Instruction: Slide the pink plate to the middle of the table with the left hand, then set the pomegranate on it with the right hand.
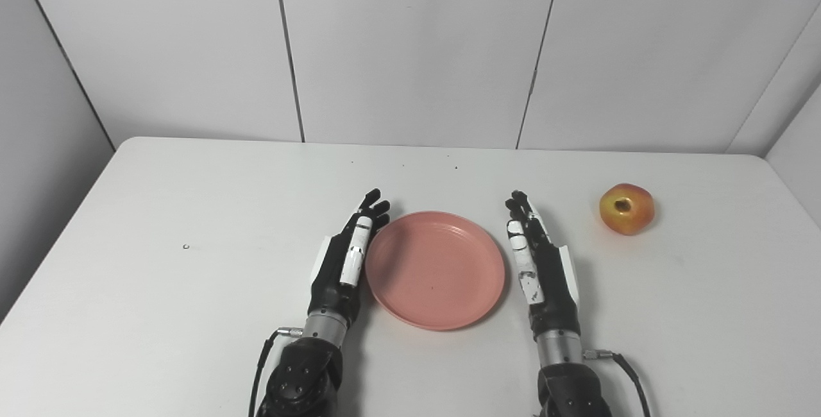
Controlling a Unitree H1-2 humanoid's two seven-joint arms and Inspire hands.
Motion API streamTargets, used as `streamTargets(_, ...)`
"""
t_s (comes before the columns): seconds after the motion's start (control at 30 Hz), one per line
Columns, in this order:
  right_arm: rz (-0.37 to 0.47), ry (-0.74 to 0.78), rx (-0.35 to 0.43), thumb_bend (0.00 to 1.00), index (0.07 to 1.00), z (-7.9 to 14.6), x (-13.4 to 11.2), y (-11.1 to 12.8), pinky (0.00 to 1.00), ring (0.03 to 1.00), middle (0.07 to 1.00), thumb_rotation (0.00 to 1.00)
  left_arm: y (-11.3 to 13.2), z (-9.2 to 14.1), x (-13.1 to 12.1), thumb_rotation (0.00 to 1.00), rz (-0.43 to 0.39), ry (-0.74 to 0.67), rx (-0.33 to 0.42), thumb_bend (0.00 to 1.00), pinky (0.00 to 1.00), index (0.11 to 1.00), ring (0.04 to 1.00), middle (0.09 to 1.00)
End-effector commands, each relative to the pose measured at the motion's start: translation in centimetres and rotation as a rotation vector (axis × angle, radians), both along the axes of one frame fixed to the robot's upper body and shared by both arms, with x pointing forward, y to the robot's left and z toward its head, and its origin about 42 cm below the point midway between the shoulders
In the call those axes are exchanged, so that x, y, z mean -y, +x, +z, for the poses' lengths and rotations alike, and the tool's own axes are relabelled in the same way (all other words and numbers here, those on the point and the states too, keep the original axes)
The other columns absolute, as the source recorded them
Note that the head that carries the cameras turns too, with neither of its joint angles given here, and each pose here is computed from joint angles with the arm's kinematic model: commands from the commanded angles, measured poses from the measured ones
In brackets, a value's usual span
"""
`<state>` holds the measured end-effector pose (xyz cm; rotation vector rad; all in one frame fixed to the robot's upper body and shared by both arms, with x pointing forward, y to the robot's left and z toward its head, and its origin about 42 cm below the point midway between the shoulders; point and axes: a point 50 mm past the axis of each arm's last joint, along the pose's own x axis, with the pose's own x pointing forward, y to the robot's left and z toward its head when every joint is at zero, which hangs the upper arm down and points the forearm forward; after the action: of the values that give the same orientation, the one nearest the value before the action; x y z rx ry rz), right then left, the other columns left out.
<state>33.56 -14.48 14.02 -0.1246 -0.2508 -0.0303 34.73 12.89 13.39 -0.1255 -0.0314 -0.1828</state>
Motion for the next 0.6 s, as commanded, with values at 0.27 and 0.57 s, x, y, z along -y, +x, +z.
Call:
streamTargets(0.27,-0.175,-0.125,0.186,0.61,0.910,5.0,2.7,0.6,0.90,0.909,0.895,0.87,0.0,0.9,-0.1,1.00,-0.027,-0.025,0.014,0.28,0.93,0.910,0.926,0.921)
streamTargets(0.57,-0.249,-0.215,0.248,0.64,0.927,6.5,5.8,1.6,0.87,0.899,0.904,0.67,0.1,0.9,-0.2,1.00,-0.024,-0.020,0.012,0.27,0.93,0.905,0.922,0.915)
